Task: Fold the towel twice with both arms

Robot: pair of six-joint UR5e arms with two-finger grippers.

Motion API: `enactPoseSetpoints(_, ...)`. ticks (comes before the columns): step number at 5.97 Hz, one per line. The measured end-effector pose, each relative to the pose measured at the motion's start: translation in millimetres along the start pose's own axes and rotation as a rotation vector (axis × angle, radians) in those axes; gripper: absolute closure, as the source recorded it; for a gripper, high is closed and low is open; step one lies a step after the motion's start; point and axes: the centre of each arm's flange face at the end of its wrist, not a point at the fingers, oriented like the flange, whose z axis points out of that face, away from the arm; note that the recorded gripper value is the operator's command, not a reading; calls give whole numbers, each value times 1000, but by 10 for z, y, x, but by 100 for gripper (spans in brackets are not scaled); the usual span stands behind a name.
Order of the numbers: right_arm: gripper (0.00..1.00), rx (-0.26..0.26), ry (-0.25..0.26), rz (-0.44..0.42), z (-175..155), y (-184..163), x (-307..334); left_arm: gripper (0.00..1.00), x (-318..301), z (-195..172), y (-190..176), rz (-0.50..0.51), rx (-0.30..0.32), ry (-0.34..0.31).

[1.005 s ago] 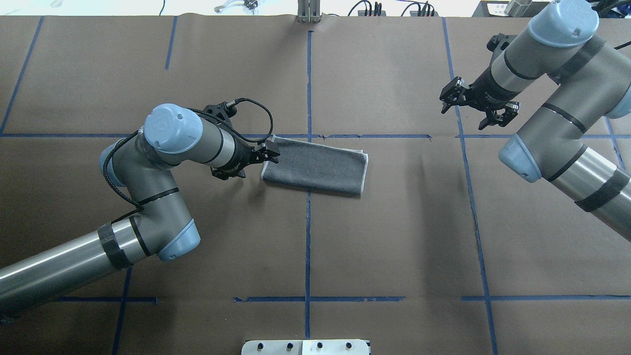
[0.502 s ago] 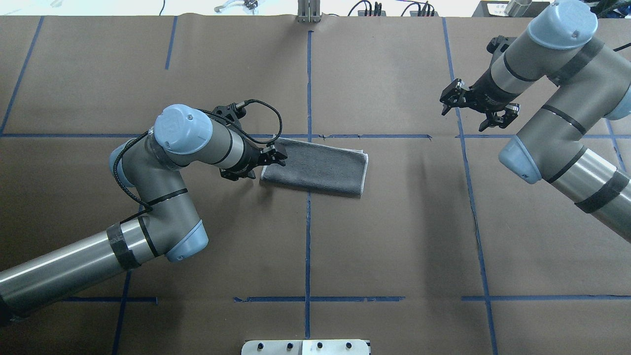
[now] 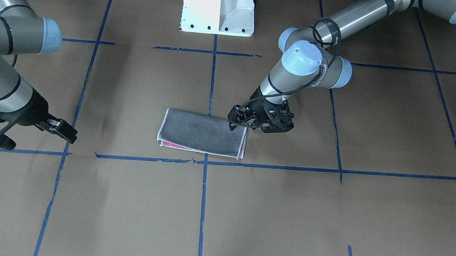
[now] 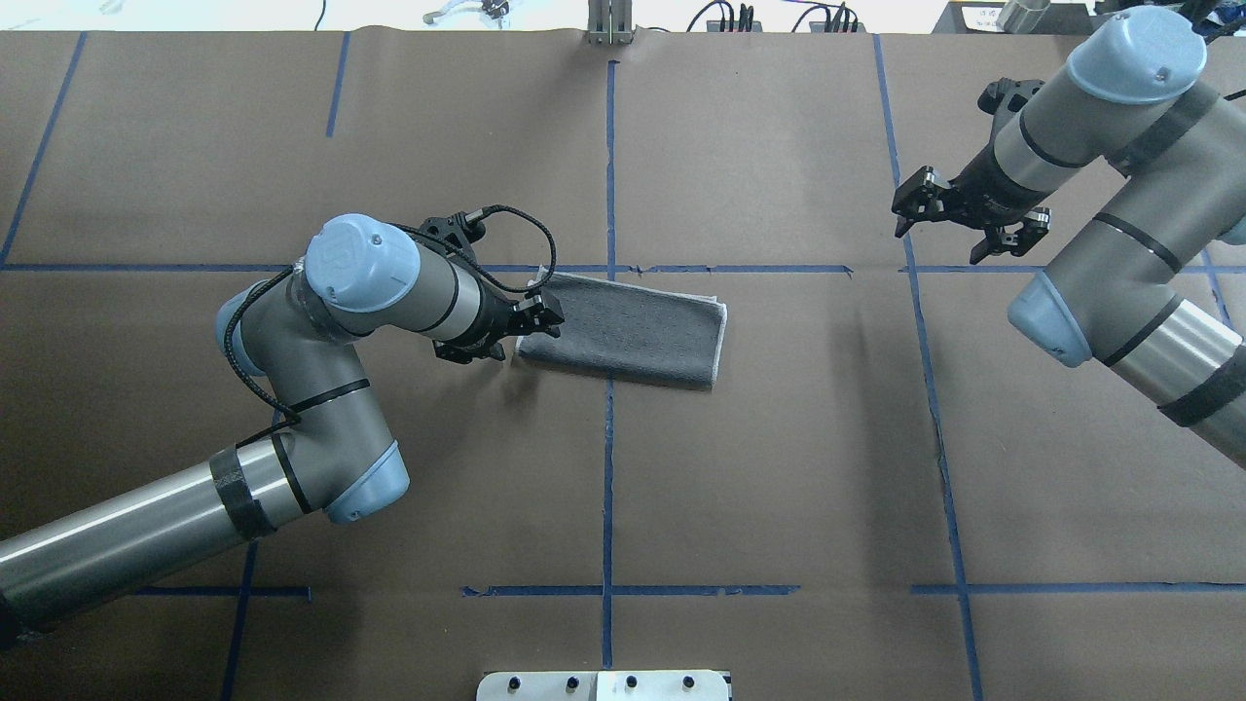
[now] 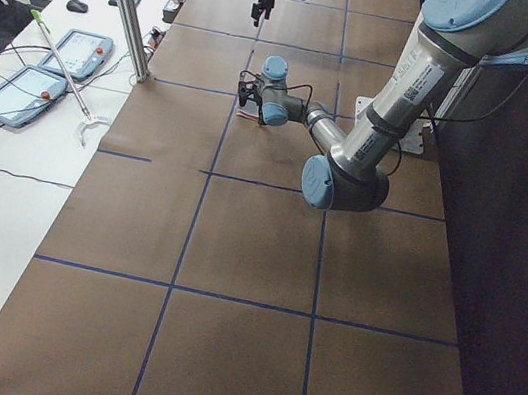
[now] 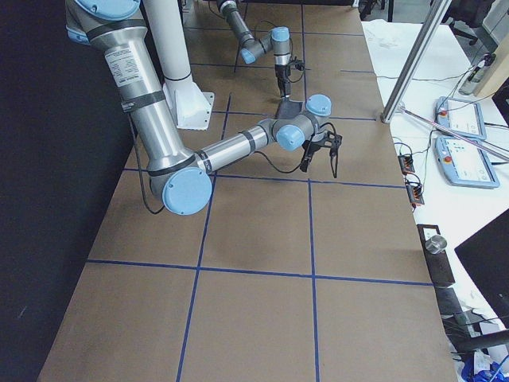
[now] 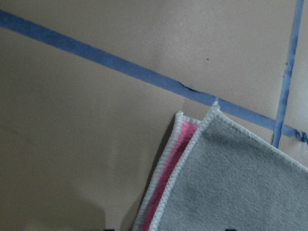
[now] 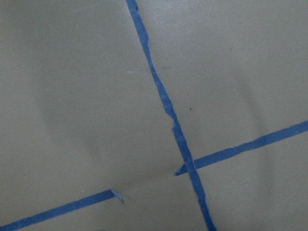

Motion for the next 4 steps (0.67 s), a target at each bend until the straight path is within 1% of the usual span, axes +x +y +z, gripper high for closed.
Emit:
enactPoseSetpoints(1, 0, -2, 10, -26, -2, -59, 215, 28, -4, 7, 8, 0, -1, -1)
enactPoseSetpoints(2, 0, -4, 12, -33, -23, -100, 329, 39, -3, 9, 12, 0, -2, -1)
enactPoseSetpoints(3, 0, -4, 11, -34, -40, -119, 366, 45, 6, 7, 16, 0, -2, 0)
enactPoseSetpoints(4, 0, -3, 11, -33, -53, -132, 377, 55, 11, 7, 17, 1, -2, 1)
